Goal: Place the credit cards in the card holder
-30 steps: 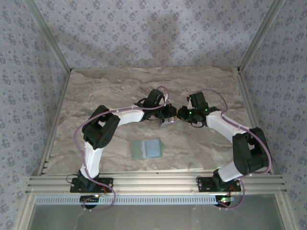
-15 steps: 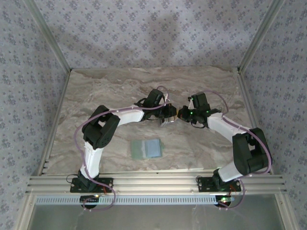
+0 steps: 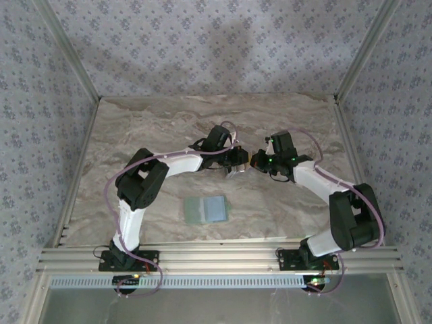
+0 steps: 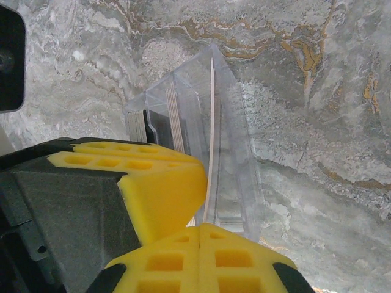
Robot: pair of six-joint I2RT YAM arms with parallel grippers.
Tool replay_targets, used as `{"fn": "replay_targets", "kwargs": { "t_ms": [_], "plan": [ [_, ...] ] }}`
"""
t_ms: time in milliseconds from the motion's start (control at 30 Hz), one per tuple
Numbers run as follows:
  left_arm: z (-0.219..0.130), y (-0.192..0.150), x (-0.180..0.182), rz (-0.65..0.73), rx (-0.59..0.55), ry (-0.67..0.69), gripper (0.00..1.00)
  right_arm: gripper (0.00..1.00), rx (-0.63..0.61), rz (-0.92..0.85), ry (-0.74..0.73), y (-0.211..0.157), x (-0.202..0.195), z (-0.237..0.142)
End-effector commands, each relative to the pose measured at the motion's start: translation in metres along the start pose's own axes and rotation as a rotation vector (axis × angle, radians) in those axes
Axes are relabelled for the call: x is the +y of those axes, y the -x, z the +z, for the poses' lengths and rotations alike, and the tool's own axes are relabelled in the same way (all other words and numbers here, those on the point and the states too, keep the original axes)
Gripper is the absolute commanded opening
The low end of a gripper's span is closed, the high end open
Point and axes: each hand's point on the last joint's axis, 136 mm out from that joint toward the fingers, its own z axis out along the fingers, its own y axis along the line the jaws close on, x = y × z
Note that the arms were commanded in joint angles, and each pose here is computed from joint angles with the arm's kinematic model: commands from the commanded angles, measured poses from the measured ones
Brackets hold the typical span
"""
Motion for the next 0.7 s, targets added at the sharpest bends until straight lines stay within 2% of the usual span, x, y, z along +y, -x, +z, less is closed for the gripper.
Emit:
{"fn": "replay_targets", "kwargs": {
  "t_ms": [0, 433, 667],
  "plan": [
    [0.011, -0.021, 0.021, -0.011, 0.048, 0.057, 0.13, 0.0, -0.017, -0.025, 0.082, 0.004, 0.022, -0.013],
    [0.01, -0.019, 0.019, -0.01, 0.046, 0.054, 0.13, 0.0, -0.045, -0.033, 0.029, 0.006, 0.016, -0.025],
    [0.002, -0.014, 0.006, -0.004, 0.039, 0.014, 0.13, 0.0, -0.045, -0.036, 0.01, 0.004, 0.012, -0.024]
  ]
}}
